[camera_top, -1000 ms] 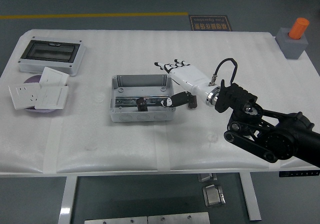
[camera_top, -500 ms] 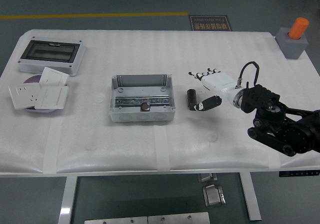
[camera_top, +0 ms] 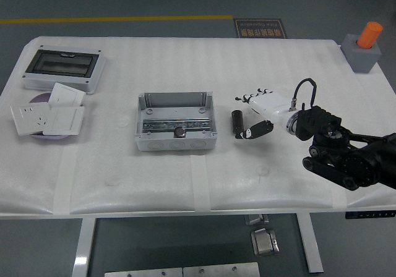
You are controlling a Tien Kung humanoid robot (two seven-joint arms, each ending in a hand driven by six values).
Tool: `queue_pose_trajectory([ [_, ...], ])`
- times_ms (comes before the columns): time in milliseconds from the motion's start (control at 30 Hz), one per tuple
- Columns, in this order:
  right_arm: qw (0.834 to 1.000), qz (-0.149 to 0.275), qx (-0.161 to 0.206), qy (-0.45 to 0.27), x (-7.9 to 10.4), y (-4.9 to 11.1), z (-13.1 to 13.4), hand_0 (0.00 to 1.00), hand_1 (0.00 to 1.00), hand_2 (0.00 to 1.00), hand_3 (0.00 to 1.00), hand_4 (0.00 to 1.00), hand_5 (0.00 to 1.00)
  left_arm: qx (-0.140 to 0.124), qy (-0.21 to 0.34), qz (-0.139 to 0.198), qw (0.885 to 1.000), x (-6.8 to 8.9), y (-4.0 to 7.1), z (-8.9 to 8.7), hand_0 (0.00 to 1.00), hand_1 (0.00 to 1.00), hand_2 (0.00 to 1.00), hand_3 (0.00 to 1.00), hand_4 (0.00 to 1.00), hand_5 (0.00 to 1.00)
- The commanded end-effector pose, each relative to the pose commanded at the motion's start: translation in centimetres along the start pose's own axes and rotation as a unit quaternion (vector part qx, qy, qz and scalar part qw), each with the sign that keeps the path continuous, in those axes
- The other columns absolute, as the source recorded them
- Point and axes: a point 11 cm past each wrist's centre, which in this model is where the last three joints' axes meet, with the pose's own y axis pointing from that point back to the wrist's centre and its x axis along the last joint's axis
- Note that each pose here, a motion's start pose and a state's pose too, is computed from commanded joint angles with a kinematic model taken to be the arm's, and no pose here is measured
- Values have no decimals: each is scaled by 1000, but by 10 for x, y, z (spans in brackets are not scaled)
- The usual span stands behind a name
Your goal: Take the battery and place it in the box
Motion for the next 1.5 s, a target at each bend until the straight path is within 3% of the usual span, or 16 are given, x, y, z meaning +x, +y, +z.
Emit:
queue_pose_trajectory([
  [133,1000,-2,-1,-3,-4,-1,-1,988,830,828,914,961,562,-3,0,0,1000,1,0,2,630,653,545,616,581,463],
  [167,1000,-3,0,-4,-5,-2,-2,979,822,816,901,893,507,-3,1,0,1000,1,0,2,630,653,546,617,578,466],
  [333,1000,-6,1,-9,-9,-3,-6,979,822,816,901,893,507,-7,2,2,1000,3,1,4,630,653,546,617,578,466],
  [367,1000,-6,1,-10,-10,-3,-6,973,813,809,892,802,431,-7,2,2,1000,3,1,4,629,652,545,617,576,470],
  [967,1000,-9,-1,-21,-20,-3,-5,960,790,800,872,774,411,-22,1,2,1000,3,1,11,629,651,523,617,572,485],
  [1500,1000,18,6,-23,-7,-1,-6,943,770,781,857,747,406,-27,4,6,1000,3,1,11,624,647,526,619,567,494],
])
